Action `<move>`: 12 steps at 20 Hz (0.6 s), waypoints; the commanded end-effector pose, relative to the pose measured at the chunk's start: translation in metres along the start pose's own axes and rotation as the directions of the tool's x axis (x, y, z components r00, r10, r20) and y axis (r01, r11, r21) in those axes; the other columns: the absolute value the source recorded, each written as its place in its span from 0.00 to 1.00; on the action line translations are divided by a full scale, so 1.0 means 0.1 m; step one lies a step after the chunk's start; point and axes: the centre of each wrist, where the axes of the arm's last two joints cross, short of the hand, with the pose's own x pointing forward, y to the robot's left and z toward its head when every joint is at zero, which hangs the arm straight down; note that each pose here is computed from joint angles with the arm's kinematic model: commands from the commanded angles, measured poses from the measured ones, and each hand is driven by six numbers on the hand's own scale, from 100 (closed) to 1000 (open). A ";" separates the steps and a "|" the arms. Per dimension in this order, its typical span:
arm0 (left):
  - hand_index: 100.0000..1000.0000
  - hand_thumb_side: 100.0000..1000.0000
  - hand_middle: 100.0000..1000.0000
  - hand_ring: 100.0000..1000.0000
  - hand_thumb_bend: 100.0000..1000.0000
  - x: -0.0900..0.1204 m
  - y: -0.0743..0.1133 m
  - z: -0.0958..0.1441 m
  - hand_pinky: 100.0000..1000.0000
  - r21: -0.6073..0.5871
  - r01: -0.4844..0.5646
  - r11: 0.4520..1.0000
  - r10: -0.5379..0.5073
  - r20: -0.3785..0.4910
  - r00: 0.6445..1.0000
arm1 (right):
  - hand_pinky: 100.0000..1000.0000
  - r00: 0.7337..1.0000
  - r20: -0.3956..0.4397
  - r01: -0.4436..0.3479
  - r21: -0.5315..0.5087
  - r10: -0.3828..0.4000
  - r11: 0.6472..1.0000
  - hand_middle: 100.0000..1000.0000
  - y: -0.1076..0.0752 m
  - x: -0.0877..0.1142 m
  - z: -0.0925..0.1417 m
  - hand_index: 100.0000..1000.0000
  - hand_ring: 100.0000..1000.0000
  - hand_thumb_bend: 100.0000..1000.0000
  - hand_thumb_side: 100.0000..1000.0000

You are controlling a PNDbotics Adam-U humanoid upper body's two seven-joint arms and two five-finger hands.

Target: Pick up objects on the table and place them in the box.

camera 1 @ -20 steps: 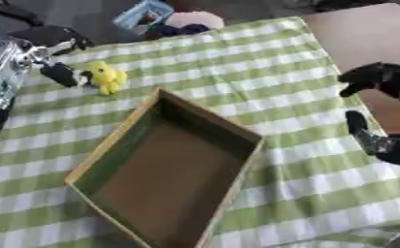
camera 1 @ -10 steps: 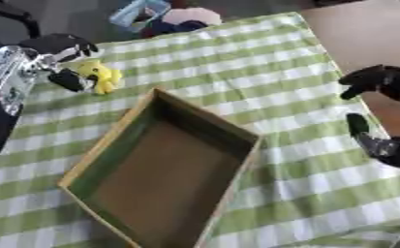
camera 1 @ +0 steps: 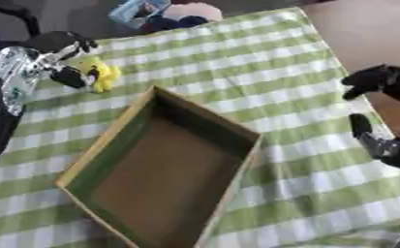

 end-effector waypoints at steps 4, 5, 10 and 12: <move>0.92 0.28 0.74 0.78 0.09 -0.07 0.10 0.02 0.80 0.026 0.007 1.000 -0.006 -0.028 1.000 | 0.78 0.999 0.025 -0.030 0.001 0.030 1.000 0.74 -0.10 0.07 -0.02 0.81 0.67 0.00 0.00; 0.92 0.28 0.74 0.78 0.09 -0.06 0.09 0.01 0.80 0.027 0.009 1.000 -0.008 -0.029 1.000 | 0.78 0.999 0.025 -0.030 0.001 0.030 1.000 0.74 -0.10 0.07 -0.02 0.81 0.67 0.00 0.00; 0.92 0.29 0.75 0.78 0.09 -0.06 0.08 0.01 0.80 0.066 0.029 0.997 -0.026 -0.059 0.998 | 0.78 0.999 0.026 -0.031 0.000 0.031 1.000 0.73 -0.10 0.07 -0.02 0.81 0.67 0.00 0.00; 0.92 0.29 0.75 0.78 0.08 -0.06 0.06 0.00 0.80 0.080 0.034 0.996 -0.028 -0.069 0.997 | 0.78 0.999 0.025 -0.031 0.000 0.031 1.000 0.73 -0.10 0.07 -0.02 0.81 0.67 0.00 0.00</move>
